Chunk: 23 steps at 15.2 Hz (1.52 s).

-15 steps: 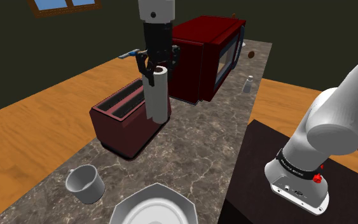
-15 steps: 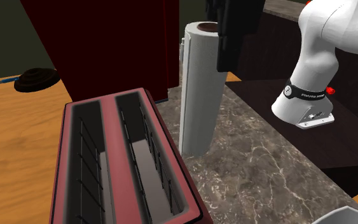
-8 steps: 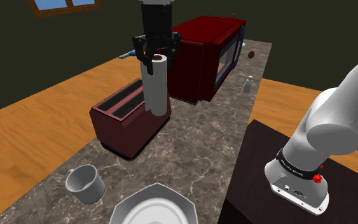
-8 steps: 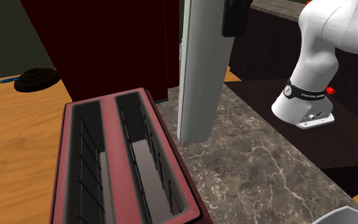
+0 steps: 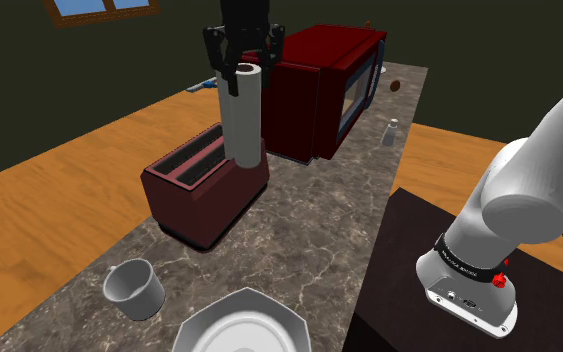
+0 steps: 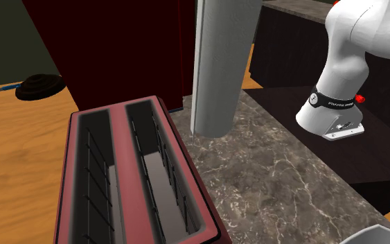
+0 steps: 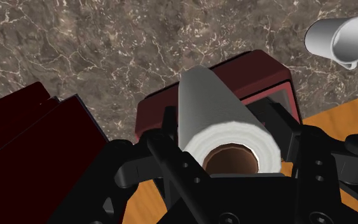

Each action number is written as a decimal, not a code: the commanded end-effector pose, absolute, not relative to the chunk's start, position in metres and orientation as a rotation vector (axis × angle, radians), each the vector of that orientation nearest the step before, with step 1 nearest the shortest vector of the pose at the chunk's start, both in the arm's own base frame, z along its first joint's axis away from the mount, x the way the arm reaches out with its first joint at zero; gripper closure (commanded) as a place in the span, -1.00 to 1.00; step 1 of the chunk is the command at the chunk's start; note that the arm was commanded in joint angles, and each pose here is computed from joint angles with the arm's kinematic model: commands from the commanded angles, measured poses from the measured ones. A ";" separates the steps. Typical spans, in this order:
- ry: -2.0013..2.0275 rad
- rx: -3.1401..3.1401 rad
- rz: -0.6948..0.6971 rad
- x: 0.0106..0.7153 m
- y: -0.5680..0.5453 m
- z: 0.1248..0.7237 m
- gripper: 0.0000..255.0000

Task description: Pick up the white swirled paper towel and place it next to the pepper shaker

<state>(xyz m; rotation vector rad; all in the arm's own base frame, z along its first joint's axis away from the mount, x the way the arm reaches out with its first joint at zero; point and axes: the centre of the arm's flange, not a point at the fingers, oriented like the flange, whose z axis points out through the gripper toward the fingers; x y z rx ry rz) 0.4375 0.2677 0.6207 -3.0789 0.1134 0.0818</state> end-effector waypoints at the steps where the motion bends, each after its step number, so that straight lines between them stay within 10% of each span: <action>1: 0.113 -3.079 0.082 0.437 0.268 0.632 1.00; 23: 0.113 -3.079 0.082 0.427 0.123 0.689 1.00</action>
